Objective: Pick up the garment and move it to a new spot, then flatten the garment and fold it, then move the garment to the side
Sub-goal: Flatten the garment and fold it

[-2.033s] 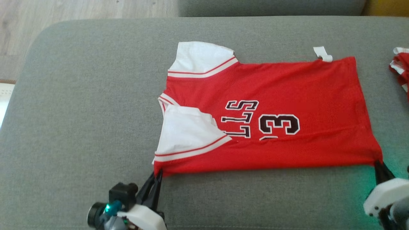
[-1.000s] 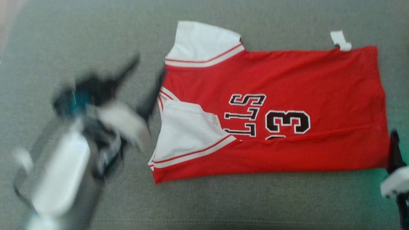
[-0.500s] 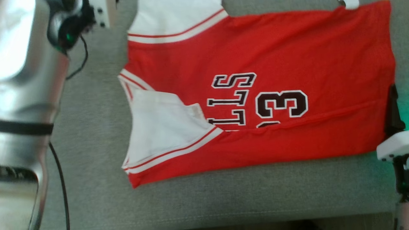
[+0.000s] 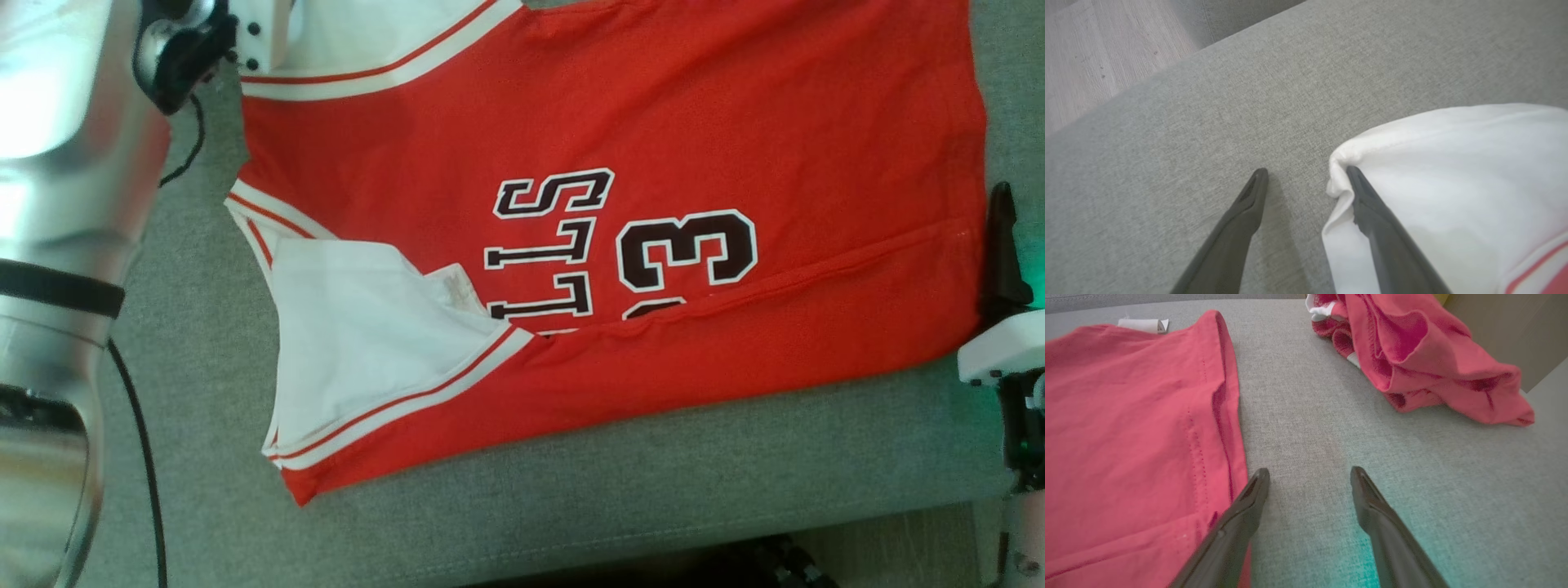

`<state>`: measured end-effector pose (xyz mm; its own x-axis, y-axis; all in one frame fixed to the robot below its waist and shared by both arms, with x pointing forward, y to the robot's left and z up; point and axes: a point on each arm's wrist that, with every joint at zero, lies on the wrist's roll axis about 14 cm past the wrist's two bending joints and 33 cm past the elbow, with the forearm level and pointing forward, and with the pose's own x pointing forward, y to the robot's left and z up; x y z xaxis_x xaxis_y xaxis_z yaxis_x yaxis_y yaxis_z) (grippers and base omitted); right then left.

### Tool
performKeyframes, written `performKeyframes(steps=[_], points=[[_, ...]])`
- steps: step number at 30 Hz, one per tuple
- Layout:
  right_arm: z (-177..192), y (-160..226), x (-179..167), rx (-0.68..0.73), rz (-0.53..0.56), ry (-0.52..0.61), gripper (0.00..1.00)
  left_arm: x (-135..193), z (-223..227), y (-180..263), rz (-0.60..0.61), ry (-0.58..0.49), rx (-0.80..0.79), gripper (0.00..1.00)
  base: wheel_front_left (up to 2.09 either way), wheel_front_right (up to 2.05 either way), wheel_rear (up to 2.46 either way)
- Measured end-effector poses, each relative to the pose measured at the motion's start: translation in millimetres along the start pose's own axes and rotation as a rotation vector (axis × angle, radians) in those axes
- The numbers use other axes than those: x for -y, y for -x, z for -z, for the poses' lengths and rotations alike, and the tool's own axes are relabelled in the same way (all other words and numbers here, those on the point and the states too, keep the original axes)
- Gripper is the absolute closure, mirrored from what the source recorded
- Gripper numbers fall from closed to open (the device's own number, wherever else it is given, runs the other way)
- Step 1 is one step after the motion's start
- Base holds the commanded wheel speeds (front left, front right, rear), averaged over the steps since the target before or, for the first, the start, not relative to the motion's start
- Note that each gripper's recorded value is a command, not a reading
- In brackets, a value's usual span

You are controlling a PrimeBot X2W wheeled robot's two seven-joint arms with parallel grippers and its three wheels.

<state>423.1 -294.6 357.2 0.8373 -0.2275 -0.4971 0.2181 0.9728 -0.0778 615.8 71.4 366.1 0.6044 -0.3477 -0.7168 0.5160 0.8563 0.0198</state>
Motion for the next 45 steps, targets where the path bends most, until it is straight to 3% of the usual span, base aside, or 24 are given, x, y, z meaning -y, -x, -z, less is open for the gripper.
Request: performKeyframes(steps=[4,5,8,13,16,18,20,22,26,33,41,45], points=[[4,0,1,-0.009,0.004,-0.002,0.0,-2,1,-2,0.0,-0.003,-0.004,0.0,0.0,0.0,0.0],[3,0,2,-0.004,0.005,-0.002,0.0,-1,1,-2,0.005,0.004,-0.003,0.11,0.0,0.0,0.0],[4,0,2,-0.003,0.006,-0.004,0.0,4,-2,-2,0.027,0.015,0.012,1.0,0.0,0.0,0.0],[-1,-1,1,0.014,0.006,-0.012,0.0,19,-29,9,0.065,-0.054,0.144,1.0,0.0,0.0,0.0],[-5,-1,0,0.025,0.002,-0.016,0.0,24,-50,25,0.069,-0.162,0.267,1.0,0.0,0.0,0.0],[-8,-2,-2,0.033,-0.003,-0.019,0.0,31,-51,32,0.081,-0.224,0.292,1.0,0.0,0.0,0.0],[-10,-3,-5,0.039,-0.01,-0.022,0.0,43,-38,34,0.123,-0.211,0.264,0.97,0.0,0.0,0.0],[-11,-4,-8,0.041,-0.018,-0.02,0.0,57,-9,34,0.174,-0.174,0.191,0.0,0.0,0.0,0.0],[-13,-5,-13,0.047,-0.029,-0.017,0.0,61,14,39,0.212,-0.08,0.143,0.0,0.0,0.0,0.0],[-16,-4,-13,0.054,-0.03,-0.017,0.0,36,-36,55,0.176,0.03,0.277,0.0,0.0,0.0,0.0],[-10,-1,-8,0.037,-0.02,-0.013,0.0,11,-22,37,0.089,0.077,0.218,0.0,0.0,0.0,0.0],[-3,-1,-3,0.017,-0.007,-0.01,0.0,4,-18,24,0.053,0.046,0.201,0.0,0.0,0.0,0.0]])
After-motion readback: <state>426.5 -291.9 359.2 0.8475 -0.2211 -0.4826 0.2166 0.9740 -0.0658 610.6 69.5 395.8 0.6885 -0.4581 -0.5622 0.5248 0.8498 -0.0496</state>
